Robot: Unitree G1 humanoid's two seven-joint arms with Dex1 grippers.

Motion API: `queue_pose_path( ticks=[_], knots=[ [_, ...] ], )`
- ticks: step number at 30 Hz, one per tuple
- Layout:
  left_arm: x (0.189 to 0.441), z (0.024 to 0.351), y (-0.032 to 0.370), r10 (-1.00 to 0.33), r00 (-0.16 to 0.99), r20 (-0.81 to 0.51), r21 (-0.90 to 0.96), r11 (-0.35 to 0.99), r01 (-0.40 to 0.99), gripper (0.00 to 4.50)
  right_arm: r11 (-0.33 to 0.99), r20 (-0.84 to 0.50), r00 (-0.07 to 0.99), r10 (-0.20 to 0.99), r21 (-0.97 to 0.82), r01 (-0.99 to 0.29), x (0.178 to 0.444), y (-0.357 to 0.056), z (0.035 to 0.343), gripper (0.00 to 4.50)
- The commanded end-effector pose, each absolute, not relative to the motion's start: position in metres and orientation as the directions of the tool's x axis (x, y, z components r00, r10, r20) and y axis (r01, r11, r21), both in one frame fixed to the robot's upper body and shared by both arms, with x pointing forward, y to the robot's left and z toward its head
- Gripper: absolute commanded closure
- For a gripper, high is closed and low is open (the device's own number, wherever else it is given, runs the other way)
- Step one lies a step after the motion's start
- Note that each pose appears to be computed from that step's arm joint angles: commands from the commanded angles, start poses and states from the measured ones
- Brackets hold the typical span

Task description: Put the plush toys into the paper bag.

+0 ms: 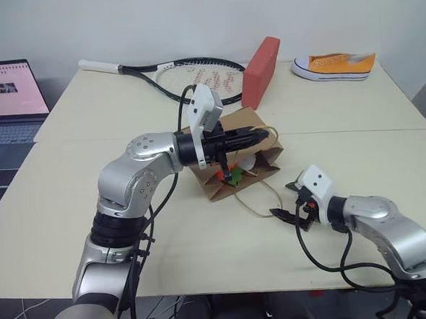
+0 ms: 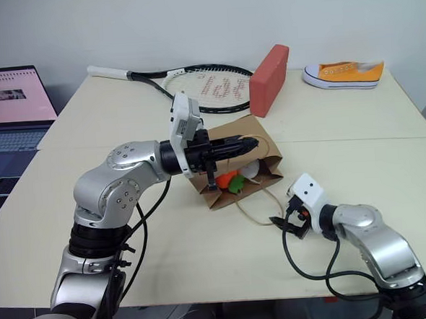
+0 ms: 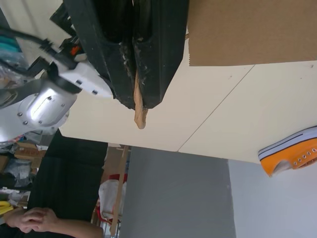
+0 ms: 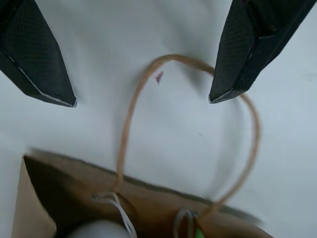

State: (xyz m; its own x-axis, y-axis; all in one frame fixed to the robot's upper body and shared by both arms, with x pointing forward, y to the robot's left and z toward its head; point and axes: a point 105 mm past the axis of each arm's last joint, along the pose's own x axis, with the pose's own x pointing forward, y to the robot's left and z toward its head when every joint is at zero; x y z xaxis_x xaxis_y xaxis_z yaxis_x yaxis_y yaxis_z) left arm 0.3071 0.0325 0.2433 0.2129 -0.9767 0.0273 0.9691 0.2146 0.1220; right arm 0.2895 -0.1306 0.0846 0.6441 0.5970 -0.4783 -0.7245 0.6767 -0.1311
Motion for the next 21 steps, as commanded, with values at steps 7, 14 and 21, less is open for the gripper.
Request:
queue_pose_path(
  ticks=[7,14,21],
  knots=[
    [0.302,0.254,0.037,-0.975,0.216,0.05,0.178,0.221,0.959,4.5,0.667,-0.43,0.651,0.625,-0.139,-0.732,0.298,-0.115,0.092,3.11],
    [0.306,0.257,0.044,-0.971,0.236,0.034,0.212,0.238,0.948,4.5,0.692,-0.368,0.661,0.654,-0.061,-0.719,0.304,-0.111,0.106,4.48],
    [0.321,0.285,0.072,-0.949,0.315,0.022,0.341,0.303,0.89,4.5,0.692,-0.218,0.664,0.715,0.09,-0.716,0.301,-0.121,0.164,4.48]
  ],
)
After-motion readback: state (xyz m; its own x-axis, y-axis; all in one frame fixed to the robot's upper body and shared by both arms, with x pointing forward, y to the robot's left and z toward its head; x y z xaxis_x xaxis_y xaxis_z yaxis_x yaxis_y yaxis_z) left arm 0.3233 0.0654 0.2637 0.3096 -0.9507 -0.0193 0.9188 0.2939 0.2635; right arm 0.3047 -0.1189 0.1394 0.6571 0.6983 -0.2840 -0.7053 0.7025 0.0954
